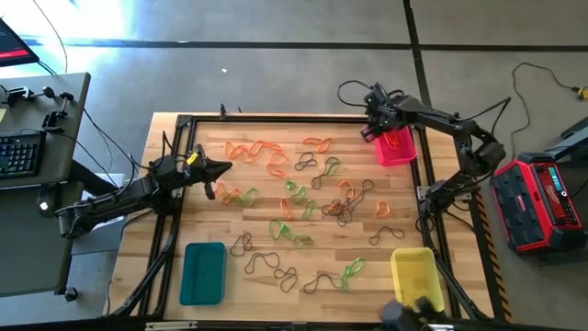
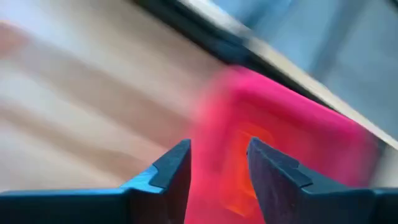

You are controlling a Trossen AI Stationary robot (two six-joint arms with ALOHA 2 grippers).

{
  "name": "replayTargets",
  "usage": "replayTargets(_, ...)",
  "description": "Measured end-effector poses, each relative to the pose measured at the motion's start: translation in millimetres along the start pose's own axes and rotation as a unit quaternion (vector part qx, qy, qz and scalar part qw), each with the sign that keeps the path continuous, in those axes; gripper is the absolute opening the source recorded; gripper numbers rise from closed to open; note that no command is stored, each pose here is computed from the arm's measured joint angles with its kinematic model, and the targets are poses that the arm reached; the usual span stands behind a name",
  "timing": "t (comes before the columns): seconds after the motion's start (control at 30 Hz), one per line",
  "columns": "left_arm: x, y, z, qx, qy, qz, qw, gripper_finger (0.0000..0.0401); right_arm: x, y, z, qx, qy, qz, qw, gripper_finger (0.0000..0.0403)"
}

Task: Sort rubber bands into baskets
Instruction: Put the orange rubber band into the red bin

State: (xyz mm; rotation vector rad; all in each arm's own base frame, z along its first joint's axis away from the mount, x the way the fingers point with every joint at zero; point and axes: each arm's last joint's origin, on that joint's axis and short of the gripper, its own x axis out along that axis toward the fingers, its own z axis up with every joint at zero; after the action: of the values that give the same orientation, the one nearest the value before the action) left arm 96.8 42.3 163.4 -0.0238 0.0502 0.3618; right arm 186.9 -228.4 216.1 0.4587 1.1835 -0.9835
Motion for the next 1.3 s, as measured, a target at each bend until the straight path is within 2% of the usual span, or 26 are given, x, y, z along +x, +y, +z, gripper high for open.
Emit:
replayTargets(0.13, 0.0, 0.0, 0.0, -0.002, 0.0, -0.001, 1.0, 0.001, -8.2, 38.0, 11.6, -0.049, -0.076, 0.128, 0.988, 0.0148)
replayTargets(0.27, 0.0, -0.1, 0.0, 0.002, 0.0, -0.001, 1.0, 0.001, -8.5, 75.9, 16.9, -0.084, -0.123, 0.177, 0.973, 0.0148)
replayTargets(0.4, 0.0, -0.1, 0.0, 0.002, 0.0, -0.001, 1.0, 0.001, 11.0, 94.8, 18.7, -0.022, -0.107, 0.183, 0.977, 0.0148)
replayTargets(0.5, 0.0, -0.1, 0.0, 0.002, 0.0, -0.001, 1.0, 0.001, 32.6, 98.1, 18.9, 0.029, -0.08, 0.168, 0.982, 0.0148)
replayTargets(0.6, 0.0, -0.1, 0.0, 0.002, 0.0, -0.001, 1.0, 0.001, 50.9, 98.2, 20.3, 0.055, -0.072, 0.15, 0.985, 0.0148)
replayTargets(0.83, 0.0, 0.0, 0.0, 0.002, 0.0, 0.0, 1.0, 0.001, 68.8, 104.0, 26.9, 0.063, -0.104, 0.142, 0.982, 0.0148)
replayTargets(1.3, 0.0, 0.0, -0.1, 0.002, 0.0, 0.0, 1.0, 0.001, 86.7, 105.5, 24.2, 0.054, -0.088, 0.133, 0.986, 0.0147)
